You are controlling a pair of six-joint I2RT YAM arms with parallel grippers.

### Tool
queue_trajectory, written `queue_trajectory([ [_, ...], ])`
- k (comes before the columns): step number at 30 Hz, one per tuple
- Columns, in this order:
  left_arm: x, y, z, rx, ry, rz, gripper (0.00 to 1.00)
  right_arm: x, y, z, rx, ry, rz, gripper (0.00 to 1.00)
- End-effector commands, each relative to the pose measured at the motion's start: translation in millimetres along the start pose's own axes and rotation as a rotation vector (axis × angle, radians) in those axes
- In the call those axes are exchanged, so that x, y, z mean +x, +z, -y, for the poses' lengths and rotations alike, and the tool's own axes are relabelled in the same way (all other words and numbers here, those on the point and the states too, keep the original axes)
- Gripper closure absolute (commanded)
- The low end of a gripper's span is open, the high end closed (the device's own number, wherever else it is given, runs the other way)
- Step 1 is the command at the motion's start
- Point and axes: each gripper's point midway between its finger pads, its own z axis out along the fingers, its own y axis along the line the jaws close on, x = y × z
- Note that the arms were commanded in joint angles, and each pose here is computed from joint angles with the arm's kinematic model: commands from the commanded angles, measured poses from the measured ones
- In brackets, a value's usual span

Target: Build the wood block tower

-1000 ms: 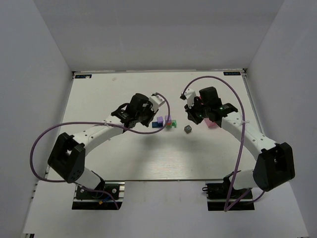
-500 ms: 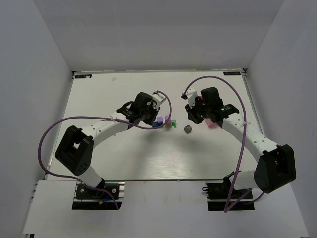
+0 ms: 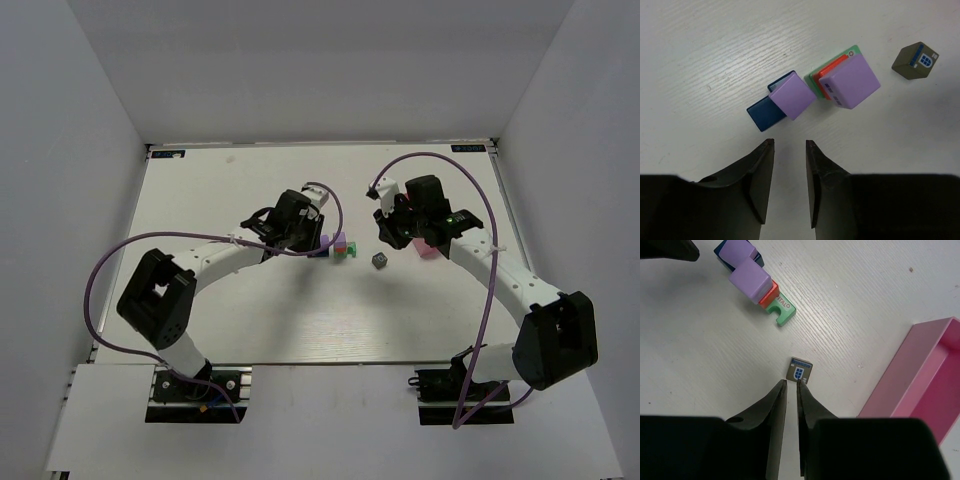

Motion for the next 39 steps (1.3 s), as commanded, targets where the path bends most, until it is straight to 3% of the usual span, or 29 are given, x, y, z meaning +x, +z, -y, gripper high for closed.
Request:
queue_trajectory([
  [1, 2.1, 1.6, 0.3, -0.02, -0.055, -0.016, 0.58, -8.8, -2.8, 2.7, 0.009, 0.0, 0.039, 0.8],
  [9, 4.1, 3.5, 1.9, -0.027, -0.048, -0.027, 0.65, -7.5, -2.3, 1.4, 0.004, 0.003, 0.036, 0.8],
  [39, 5.0, 23.2, -4.7, -0.098, -0.088, -0.047, 0.65, -9.2, -5.0, 0.2, -0.002, 0.006, 0.045, 0.8],
])
